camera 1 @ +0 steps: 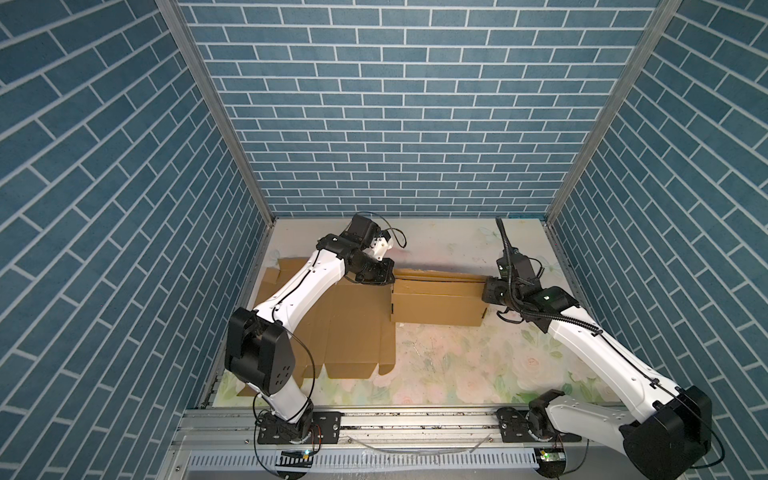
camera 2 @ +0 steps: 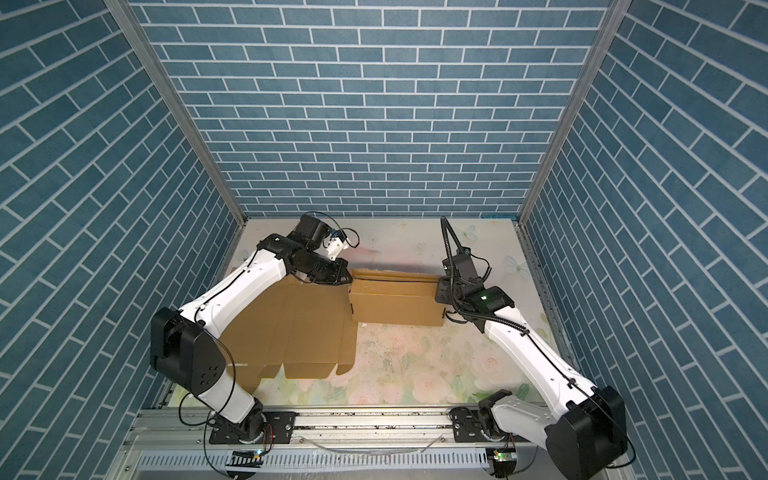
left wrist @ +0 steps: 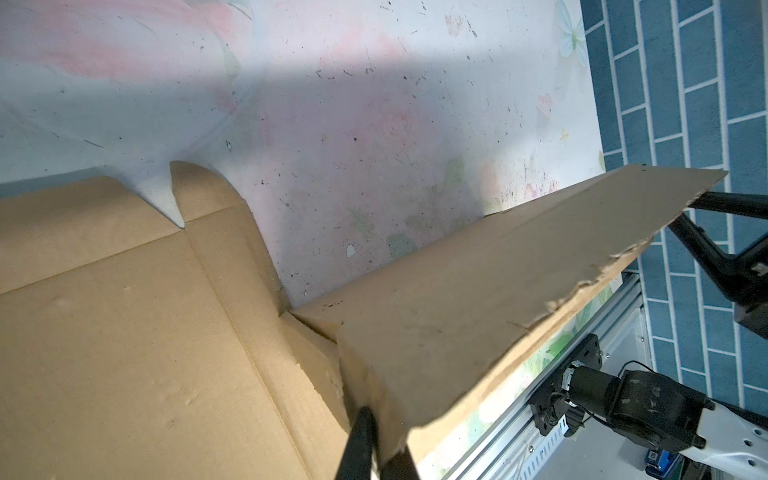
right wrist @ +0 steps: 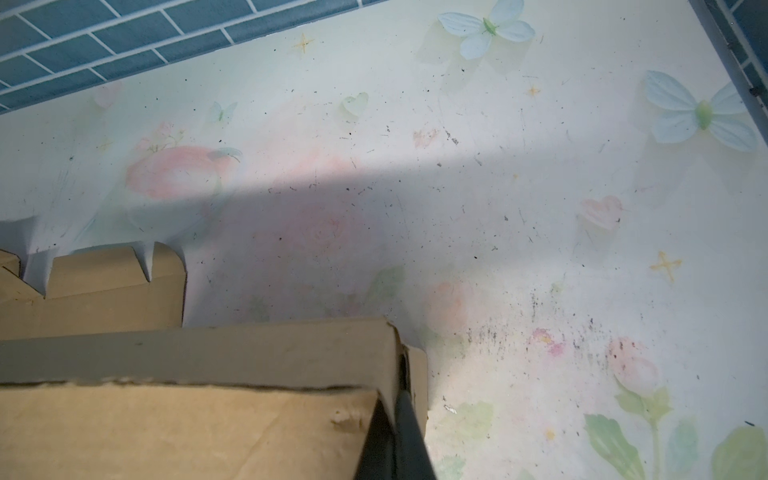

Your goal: Fold the paper box

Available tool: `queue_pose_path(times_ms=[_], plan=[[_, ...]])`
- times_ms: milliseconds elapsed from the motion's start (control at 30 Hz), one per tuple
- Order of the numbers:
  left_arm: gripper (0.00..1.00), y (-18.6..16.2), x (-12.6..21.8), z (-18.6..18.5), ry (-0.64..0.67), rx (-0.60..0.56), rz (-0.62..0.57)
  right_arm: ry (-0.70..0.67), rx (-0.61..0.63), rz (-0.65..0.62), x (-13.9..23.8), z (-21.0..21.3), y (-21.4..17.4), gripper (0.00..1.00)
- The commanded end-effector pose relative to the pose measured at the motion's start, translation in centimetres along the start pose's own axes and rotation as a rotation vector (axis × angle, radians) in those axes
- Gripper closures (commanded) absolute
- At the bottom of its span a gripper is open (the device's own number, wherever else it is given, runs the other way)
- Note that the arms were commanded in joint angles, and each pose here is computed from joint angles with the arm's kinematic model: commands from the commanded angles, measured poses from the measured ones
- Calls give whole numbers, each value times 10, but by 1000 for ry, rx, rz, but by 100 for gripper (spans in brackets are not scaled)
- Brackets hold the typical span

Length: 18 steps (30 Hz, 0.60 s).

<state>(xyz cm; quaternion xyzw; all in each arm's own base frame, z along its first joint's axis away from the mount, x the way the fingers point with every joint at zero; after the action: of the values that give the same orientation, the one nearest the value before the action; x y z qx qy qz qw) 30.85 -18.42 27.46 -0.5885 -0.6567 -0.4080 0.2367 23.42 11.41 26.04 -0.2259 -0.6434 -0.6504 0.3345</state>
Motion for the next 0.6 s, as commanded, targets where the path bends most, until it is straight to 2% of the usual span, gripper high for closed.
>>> queue_pose_path(times_ms=[0,133,367,567], plan=[[92,-2,3,-4,-57,12,6,-23,-21,62,-6,-2,-15,100],[93,-4,1,-4,-60,3,20,-27,-22,64,-6,-2,-16,100],[93,-11,-8,12,48,-19,59,-25,-22,60,-5,-2,-16,100],[93,-16,-14,19,68,-11,43,-12,-26,56,-4,-1,-13,100]])
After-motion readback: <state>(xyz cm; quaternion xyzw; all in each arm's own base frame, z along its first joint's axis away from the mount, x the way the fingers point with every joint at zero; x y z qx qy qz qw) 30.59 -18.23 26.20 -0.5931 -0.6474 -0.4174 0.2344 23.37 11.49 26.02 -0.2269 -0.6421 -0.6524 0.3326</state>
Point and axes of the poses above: each gripper's point midway between its finger pads, its own x axis back along the fingers, its own z axis along the line the jaws close on, y = z × x, the point moved 10 cm from there along x, back along the fingers, and after that the axes turned 11 degrees about x, right-handed, at the moved point
